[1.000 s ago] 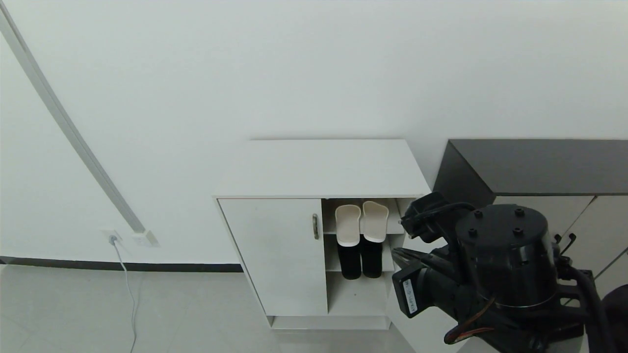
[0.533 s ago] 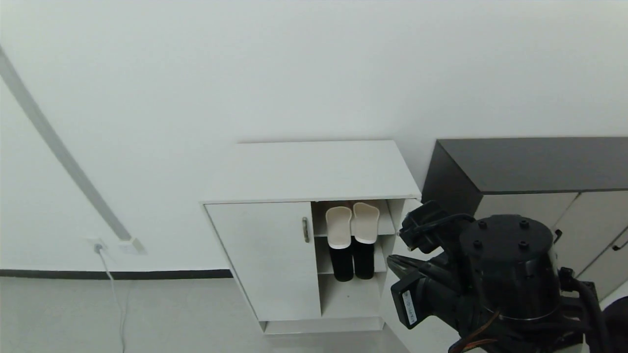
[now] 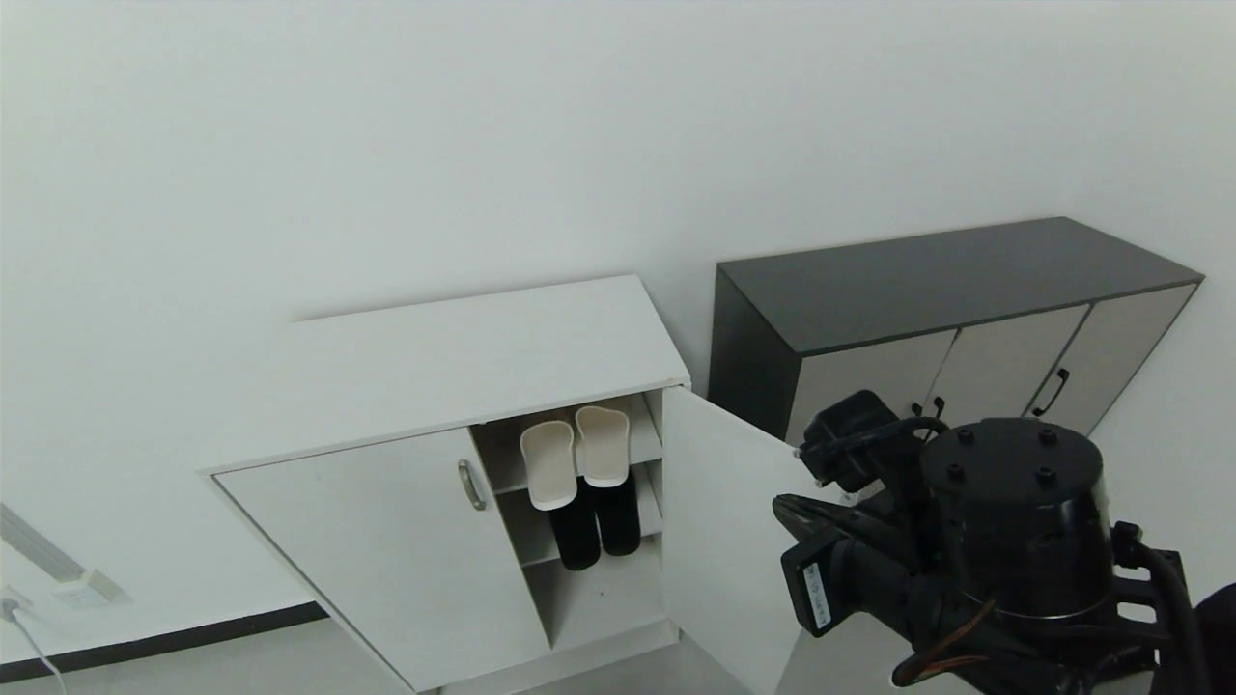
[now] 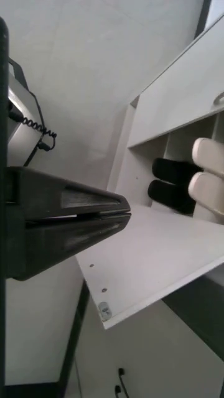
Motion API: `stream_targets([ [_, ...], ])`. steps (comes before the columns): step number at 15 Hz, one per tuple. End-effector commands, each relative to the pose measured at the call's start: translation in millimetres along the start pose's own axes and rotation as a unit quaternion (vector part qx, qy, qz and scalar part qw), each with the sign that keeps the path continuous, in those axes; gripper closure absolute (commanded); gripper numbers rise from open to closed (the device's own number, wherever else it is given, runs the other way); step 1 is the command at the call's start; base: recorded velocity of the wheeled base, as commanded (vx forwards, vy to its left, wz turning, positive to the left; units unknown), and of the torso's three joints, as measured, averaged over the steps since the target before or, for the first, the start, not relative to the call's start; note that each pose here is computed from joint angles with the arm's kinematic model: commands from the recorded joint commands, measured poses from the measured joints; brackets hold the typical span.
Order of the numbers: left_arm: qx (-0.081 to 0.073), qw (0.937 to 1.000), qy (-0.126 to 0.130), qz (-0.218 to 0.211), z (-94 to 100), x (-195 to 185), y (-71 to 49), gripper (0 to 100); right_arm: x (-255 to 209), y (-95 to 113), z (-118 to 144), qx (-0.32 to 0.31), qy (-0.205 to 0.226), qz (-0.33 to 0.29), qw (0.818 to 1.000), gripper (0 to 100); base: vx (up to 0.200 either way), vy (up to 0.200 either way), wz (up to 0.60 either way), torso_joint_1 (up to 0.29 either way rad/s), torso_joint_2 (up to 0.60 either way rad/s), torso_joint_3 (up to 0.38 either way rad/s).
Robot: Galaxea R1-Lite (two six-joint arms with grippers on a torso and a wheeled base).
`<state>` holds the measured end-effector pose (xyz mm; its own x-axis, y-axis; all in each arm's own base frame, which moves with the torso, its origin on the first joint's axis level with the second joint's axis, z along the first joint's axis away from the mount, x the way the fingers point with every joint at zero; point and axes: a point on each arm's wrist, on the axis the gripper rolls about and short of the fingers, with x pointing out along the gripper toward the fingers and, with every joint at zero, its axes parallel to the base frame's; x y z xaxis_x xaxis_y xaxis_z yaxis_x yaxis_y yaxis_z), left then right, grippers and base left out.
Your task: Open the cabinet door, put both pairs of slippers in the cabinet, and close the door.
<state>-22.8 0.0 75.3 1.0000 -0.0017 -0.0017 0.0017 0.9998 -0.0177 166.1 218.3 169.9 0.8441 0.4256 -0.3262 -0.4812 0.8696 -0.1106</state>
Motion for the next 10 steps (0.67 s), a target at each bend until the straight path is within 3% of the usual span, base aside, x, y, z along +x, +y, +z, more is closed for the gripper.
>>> stream_targets([
  [1,0.0,1.0,0.001,0.0,0.1,0.1,0.0,100,0.2,0.1,-3.0,-0.004,0.002,0.0,1.0,100,0.0,0.0,0.0,0.0,0.0,0.0],
  [6,0.0,1.0,0.001,-0.001,0.1,0.1,0.0,100,2.4,-5.6,-7.3,-0.003,0.009,-0.01,1.0,100,0.0,0.0,0.0,0.0,0.0,0.0],
  [10,0.0,1.0,0.001,0.0,0.1,0.1,0.0,100,2.8,-5.3,-6.2,-0.001,0.005,-0.01,1.0,100,-0.2,0.0,0.0,0.005,0.01,0.0],
])
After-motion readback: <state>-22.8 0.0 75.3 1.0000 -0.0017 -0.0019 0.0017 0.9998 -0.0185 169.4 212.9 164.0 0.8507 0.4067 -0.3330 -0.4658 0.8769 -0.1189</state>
